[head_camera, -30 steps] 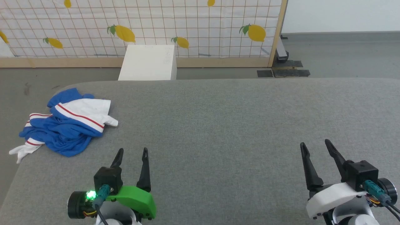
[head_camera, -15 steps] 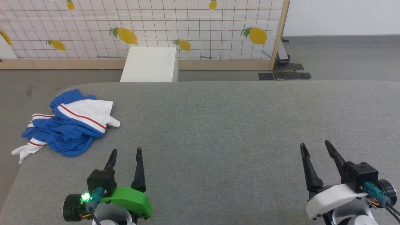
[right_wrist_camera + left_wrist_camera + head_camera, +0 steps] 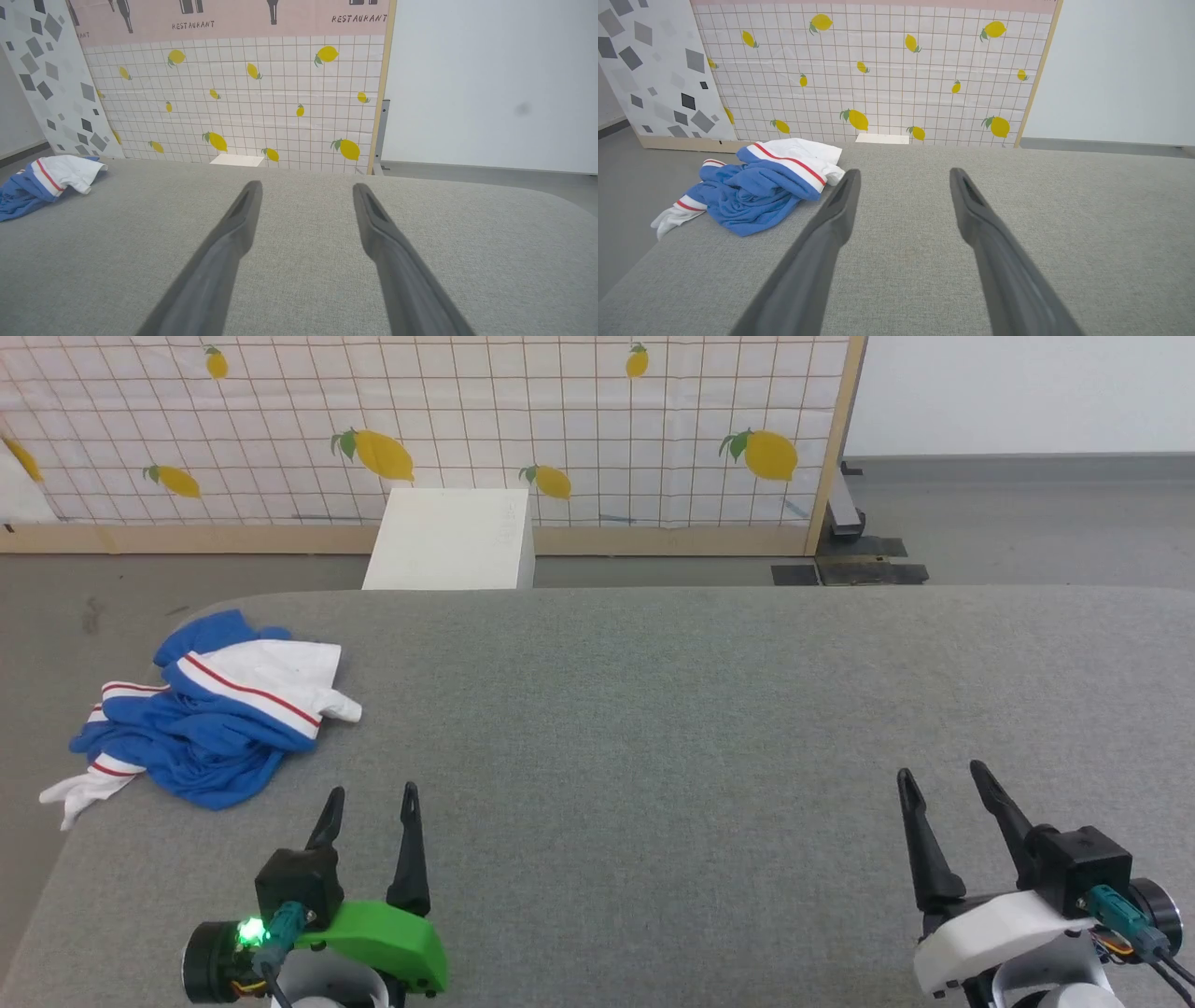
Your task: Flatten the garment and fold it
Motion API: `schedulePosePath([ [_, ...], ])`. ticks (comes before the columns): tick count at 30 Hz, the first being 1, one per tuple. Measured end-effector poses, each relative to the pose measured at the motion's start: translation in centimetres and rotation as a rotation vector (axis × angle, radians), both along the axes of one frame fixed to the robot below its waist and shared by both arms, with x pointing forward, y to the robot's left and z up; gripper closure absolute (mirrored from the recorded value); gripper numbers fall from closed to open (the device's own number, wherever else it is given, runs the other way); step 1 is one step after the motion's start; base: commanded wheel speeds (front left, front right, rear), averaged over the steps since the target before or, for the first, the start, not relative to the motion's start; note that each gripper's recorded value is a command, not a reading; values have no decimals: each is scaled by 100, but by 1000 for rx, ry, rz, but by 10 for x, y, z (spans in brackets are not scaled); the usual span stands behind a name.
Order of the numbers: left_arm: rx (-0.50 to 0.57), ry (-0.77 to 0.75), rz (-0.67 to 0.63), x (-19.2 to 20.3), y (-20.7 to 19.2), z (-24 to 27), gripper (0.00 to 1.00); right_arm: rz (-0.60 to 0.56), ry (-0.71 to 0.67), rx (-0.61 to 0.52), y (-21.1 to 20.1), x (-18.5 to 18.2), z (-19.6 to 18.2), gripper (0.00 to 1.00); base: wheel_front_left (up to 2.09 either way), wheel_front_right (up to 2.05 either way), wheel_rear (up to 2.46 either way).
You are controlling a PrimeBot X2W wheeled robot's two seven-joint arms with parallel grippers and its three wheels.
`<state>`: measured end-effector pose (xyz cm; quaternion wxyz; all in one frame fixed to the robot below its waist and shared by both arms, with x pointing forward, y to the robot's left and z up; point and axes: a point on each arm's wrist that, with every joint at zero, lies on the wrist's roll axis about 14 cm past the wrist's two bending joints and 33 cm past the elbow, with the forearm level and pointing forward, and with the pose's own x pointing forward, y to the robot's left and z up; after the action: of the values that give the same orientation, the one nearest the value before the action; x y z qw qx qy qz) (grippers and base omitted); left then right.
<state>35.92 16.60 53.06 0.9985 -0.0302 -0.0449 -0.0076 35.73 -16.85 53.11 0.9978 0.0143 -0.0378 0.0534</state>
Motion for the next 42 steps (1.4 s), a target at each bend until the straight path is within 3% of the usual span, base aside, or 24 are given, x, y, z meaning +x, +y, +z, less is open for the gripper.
schedulePosePath([
  [26,-36,-17,31,-15,7,-5,0,1,1,21,0,0,-7,0,0,0,0],
  [32,-28,-29,142,-31,41,-5,0,89,4,34,30,12,-9,0,0,0,0],
  [42,-33,-37,408,-91,117,-7,0,334,4,48,117,31,-9,0,0,0,0],
])
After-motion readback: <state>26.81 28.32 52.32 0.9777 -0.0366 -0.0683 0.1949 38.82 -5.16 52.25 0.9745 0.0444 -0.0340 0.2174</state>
